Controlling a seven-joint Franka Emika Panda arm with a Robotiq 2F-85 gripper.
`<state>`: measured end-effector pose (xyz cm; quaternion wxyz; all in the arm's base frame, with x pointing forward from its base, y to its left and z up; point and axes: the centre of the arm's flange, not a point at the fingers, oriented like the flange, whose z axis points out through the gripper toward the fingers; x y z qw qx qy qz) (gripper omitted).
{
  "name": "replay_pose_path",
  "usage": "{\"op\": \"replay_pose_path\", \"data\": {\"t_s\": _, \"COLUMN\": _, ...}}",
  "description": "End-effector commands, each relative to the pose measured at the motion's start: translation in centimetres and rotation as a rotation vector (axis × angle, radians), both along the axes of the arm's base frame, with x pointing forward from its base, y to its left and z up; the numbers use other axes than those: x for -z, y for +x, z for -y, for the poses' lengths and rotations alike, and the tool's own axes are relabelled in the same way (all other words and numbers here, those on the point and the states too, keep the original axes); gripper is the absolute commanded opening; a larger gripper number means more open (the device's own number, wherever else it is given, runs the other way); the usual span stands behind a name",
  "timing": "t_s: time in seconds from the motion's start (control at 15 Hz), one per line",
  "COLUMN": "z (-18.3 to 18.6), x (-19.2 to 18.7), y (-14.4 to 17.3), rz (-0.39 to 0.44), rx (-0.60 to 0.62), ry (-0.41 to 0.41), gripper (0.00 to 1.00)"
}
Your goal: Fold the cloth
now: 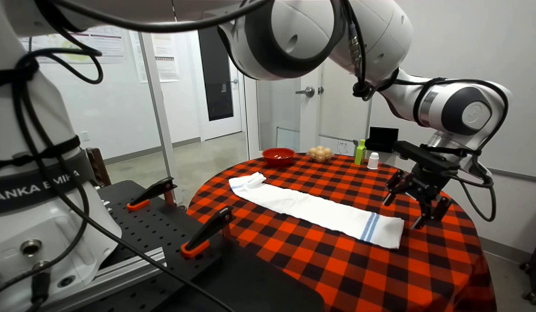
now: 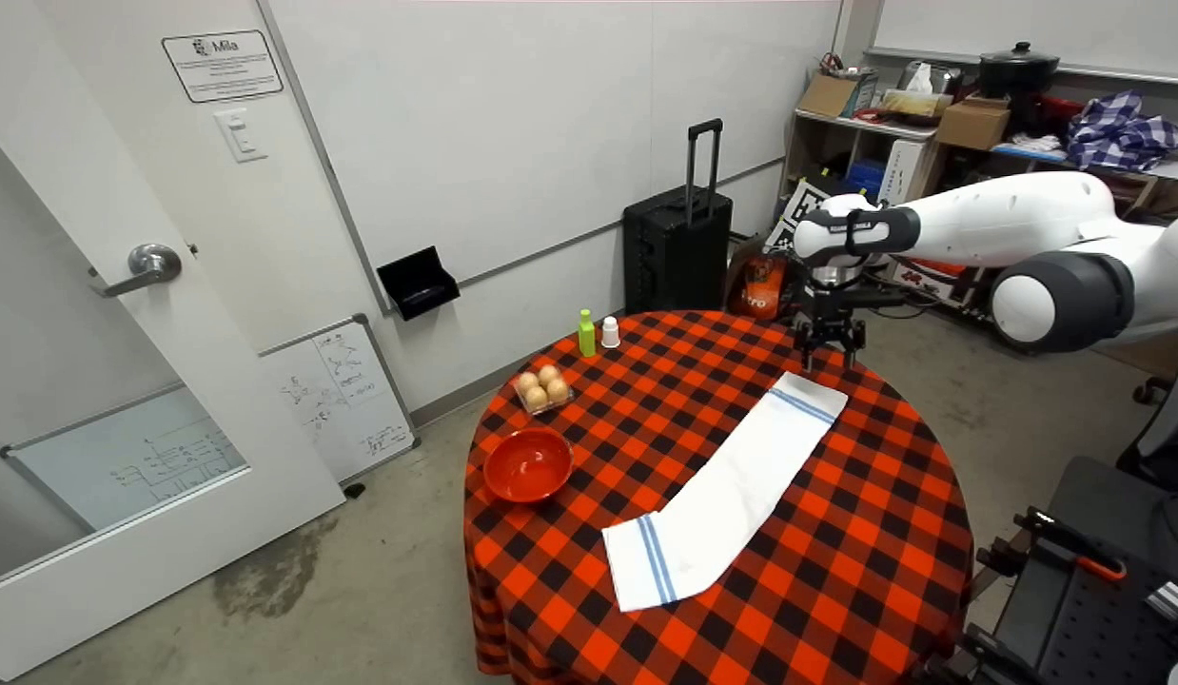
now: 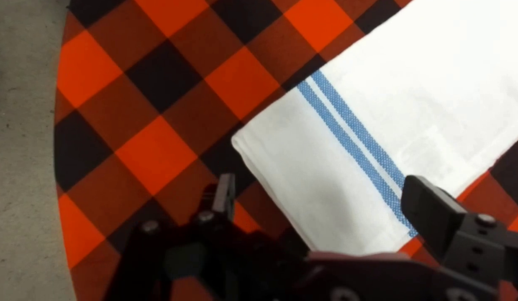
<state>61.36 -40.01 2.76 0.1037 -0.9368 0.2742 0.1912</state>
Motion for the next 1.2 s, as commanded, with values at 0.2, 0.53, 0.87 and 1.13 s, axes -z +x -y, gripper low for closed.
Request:
{"op": "replay_pose_path", "data": {"t_s": 0.2, "z": -0.1, "x": 1.9, "y": 0.2, "rz": 0.028, "rx": 0.046, "ry": -0.039, "gripper": 1.0}}
{"op": "replay_pose_path", "data": {"t_s": 0.53, "z": -0.6, "x": 4.3, "y": 0.1, "rz": 0.009, "rx": 0.073, "ry": -0.064, "gripper": 1.0}}
{"op": "replay_pose_path", "data": {"t_s": 0.87, "z": -1.3, "x": 5.5, "y": 0.0, "rz": -0.004, "rx": 0.081, "ry": -0.079, "gripper": 1.0}}
{"op": "replay_pose_path", "data": {"t_s": 1.13, "z": -1.8, "x": 6.0, "y": 0.0, "rz": -0.012, "rx": 0.075, "ry": -0.081, "gripper": 1.0}}
